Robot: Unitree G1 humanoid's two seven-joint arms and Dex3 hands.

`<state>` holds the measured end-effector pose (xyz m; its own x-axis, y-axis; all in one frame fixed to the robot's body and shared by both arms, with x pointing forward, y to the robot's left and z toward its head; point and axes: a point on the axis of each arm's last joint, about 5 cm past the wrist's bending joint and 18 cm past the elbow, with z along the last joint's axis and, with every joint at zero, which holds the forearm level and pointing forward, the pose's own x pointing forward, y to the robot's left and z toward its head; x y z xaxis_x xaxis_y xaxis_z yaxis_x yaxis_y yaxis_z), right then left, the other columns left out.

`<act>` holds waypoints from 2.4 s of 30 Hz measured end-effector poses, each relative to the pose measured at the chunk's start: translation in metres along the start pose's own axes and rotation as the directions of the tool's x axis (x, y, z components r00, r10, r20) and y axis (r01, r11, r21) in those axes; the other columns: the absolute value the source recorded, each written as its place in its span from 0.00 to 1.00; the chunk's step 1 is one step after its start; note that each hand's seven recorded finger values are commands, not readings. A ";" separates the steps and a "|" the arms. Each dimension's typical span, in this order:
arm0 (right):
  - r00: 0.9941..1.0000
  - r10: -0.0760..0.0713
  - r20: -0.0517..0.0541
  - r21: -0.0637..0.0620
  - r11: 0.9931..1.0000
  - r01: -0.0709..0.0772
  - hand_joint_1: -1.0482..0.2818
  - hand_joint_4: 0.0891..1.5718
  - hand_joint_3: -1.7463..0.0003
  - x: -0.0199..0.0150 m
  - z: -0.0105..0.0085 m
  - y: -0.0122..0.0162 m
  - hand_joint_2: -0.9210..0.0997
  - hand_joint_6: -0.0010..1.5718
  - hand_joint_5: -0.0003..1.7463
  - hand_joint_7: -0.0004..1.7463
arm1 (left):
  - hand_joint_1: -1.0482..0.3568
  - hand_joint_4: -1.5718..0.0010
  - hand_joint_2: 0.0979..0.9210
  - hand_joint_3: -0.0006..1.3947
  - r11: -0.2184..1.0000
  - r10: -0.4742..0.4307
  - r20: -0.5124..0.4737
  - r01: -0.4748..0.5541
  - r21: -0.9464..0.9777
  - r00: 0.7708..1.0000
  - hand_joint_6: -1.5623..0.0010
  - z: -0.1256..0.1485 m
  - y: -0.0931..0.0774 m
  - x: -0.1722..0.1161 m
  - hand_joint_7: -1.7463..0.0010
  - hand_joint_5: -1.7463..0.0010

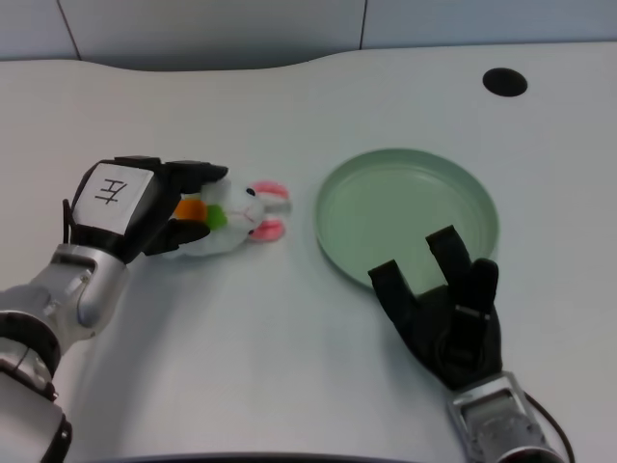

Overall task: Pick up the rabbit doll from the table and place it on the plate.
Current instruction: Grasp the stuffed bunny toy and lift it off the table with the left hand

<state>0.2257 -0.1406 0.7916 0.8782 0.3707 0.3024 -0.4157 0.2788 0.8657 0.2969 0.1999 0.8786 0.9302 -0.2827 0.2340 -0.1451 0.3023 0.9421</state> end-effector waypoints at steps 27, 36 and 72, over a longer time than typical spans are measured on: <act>1.000 0.004 -0.021 0.011 1.000 -0.004 0.43 0.55 0.99 0.0008 -0.0007 0.0002 0.01 0.45 1.00 1.00 | 0.63 0.23 0.86 0.00 0.993 0.076 0.075 -0.069 -0.095 0.994 0.25 0.011 0.021 0.027 0.98 0.93; 1.000 -0.001 -0.021 0.010 1.000 0.001 0.43 0.55 0.99 0.0017 -0.0011 0.0003 0.01 0.46 1.00 1.00 | 0.60 0.23 0.89 0.00 0.983 0.126 0.163 -0.100 -0.156 0.979 0.26 0.030 0.028 0.044 0.99 0.93; 1.000 0.000 -0.009 0.024 1.000 0.001 0.44 0.56 0.99 0.0017 -0.0002 0.0000 0.02 0.48 1.00 1.00 | 0.00 0.98 1.00 0.13 0.943 -0.288 -0.003 0.284 0.172 0.958 1.00 0.024 0.025 0.050 1.00 0.99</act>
<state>0.2272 -0.1397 0.7920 0.8763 0.3781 0.2986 -0.4094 0.2576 0.8752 0.3314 0.1718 0.9196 0.9335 -0.3554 -0.0475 0.0692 0.0486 0.9964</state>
